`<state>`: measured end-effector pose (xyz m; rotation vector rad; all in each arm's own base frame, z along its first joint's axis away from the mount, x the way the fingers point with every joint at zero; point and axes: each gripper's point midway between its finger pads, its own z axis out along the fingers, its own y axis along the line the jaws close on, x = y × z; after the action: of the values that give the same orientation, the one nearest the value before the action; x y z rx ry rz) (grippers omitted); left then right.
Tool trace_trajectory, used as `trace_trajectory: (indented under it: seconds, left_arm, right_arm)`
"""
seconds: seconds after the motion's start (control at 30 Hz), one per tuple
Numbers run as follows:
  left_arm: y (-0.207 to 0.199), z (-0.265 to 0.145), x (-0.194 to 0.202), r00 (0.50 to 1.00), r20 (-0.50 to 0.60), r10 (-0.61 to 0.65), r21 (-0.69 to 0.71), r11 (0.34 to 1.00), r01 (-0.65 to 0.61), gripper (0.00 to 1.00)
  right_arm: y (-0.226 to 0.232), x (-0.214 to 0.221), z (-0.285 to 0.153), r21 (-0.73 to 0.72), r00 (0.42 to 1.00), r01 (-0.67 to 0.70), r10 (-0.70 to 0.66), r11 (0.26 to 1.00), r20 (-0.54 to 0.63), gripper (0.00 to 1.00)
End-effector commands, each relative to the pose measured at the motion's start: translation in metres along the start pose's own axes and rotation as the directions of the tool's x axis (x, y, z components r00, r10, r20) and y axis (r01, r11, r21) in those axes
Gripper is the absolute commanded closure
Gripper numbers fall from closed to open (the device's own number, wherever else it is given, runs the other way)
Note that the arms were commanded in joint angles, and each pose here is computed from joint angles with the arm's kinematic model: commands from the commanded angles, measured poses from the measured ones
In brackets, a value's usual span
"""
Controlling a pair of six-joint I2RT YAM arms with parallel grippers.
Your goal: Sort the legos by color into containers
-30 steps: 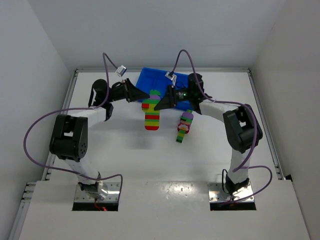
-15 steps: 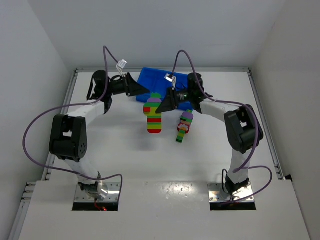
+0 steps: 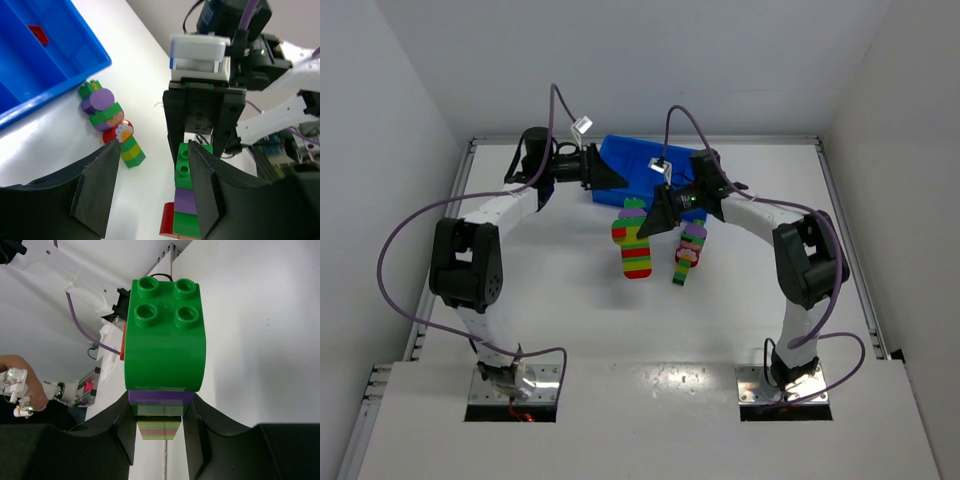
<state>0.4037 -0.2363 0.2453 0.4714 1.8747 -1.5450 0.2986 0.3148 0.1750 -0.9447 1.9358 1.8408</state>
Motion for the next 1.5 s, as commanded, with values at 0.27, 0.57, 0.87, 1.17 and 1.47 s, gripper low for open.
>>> trace_trajectory:
  seconds: [0.27, 0.57, 0.87, 1.17, 1.47]
  left_arm:
    - [-0.041, 0.022, 0.029, 0.982, -0.162, 0.097, 0.181, 0.981, -0.067, 0.37]
    - [-0.050, 0.022, 0.046, 0.972, -0.218, 0.088, 0.241, 0.970, -0.034, 0.41]
    - [-0.058, 0.022, 0.061, 0.957, -0.274, 0.092, 0.313, 0.950, -0.002, 0.39]
    - [-0.058, 0.020, 0.067, 0.952, -0.300, 0.060, 0.327, 0.944, 0.044, 0.35]
    - [-0.059, 0.021, 0.063, 0.951, -0.301, 0.073, 0.348, 0.937, 0.038, 0.32]
  right_arm:
    - [0.028, -0.028, -0.003, -0.048, 0.988, 0.154, -0.153, 0.987, 0.013, 0.98]
    - [0.027, -0.026, -0.002, -0.057, 0.991, 0.136, -0.136, 0.989, 0.009, 0.98]
    - [0.024, -0.032, -0.005, -0.051, 0.990, 0.144, -0.143, 0.988, 0.017, 0.98]
    - [0.023, -0.029, -0.005, -0.051, 0.991, 0.135, -0.134, 0.990, 0.015, 0.98]
    - [0.022, -0.025, -0.009, -0.043, 0.992, 0.124, -0.123, 0.991, 0.018, 0.98]
